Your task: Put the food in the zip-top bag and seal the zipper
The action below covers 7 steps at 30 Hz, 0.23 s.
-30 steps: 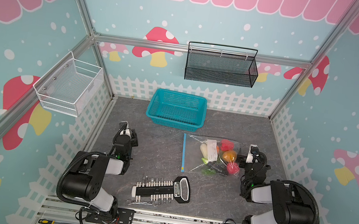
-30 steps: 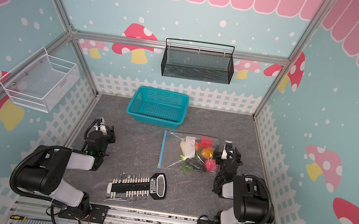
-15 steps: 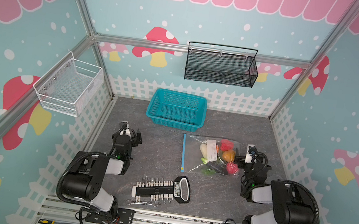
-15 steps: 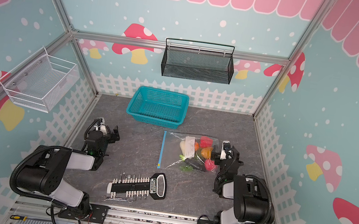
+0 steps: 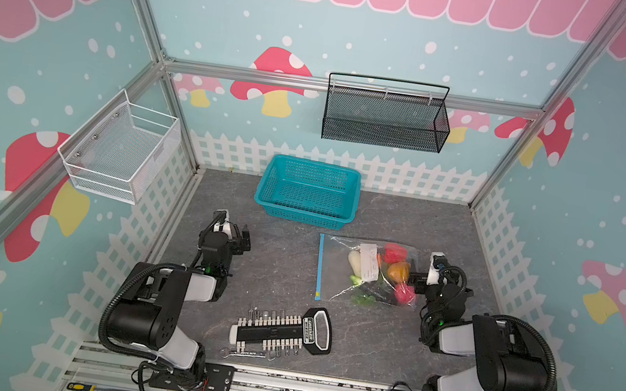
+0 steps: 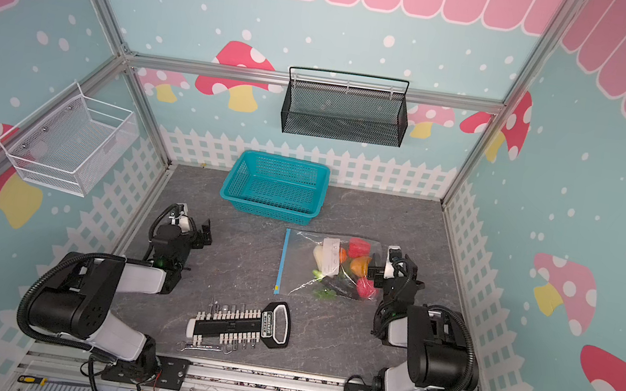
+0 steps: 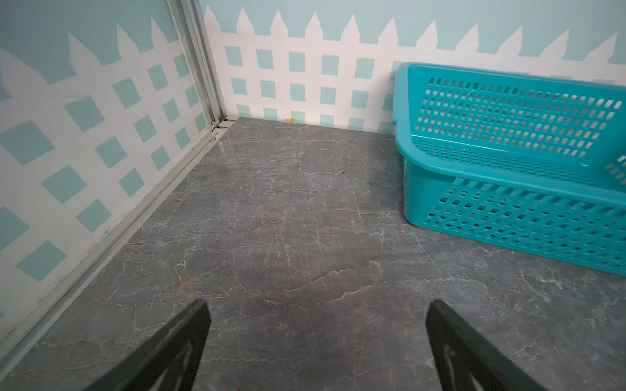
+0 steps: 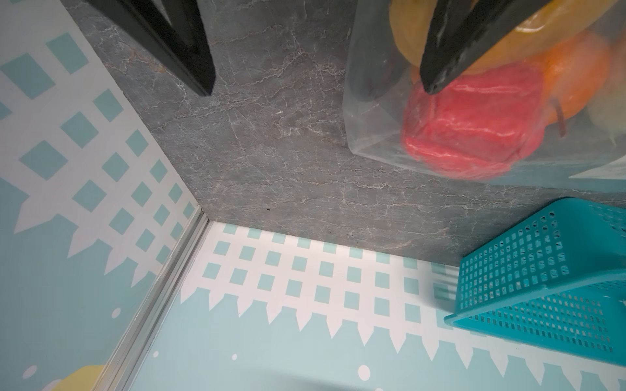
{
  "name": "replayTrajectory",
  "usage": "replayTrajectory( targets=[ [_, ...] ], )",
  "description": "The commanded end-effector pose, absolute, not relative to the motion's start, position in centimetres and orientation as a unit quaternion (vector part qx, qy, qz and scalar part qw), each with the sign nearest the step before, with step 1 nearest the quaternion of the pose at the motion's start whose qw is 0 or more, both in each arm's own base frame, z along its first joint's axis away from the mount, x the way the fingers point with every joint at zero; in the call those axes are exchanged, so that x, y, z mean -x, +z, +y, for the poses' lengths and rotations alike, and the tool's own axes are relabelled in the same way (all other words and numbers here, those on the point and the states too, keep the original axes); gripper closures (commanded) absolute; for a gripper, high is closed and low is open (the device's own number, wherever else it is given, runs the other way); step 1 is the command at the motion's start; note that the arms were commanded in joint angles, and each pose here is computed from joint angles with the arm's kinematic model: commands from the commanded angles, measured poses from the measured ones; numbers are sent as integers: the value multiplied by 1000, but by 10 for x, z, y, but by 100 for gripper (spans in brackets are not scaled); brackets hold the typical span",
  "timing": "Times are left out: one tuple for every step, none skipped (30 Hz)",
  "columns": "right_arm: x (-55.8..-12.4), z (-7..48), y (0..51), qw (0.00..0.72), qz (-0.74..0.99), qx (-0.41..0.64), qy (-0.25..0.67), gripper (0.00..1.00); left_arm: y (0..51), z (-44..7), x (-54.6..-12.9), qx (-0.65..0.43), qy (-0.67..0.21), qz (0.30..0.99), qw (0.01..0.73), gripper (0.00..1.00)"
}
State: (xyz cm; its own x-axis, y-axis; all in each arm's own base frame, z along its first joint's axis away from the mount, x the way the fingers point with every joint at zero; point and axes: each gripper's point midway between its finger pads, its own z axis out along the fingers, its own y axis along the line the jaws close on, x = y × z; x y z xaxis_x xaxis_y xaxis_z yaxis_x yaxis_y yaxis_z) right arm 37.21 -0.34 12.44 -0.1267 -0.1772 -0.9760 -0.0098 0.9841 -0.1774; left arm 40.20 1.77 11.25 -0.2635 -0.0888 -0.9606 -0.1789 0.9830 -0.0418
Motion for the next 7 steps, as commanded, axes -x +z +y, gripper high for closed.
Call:
replayTrajectory(
  targets=[
    [-373, -3, 131, 667, 739, 66, -65, 2, 112, 14, -407, 70, 37, 798, 598, 0],
    [-374, -3, 131, 667, 739, 66, -65, 2, 112, 15, -407, 70, 36, 797, 598, 0],
    [-374, -3, 131, 667, 739, 66, -65, 2, 112, 15, -407, 71, 36, 797, 598, 0],
    [-374, -3, 131, 667, 739, 66, -65, 2, 112, 15, -407, 71, 36, 797, 598, 0],
    [-374, -3, 132, 667, 739, 65, -65, 2, 112, 15, -407, 70, 36, 798, 598, 0],
    [-373, -3, 131, 667, 739, 66, -65, 2, 114, 15, -405, 70, 36, 794, 602, 0],
    [-373, -3, 131, 667, 739, 66, -64, 2, 115, 14, -404, 70, 37, 794, 603, 0]
  ],
)
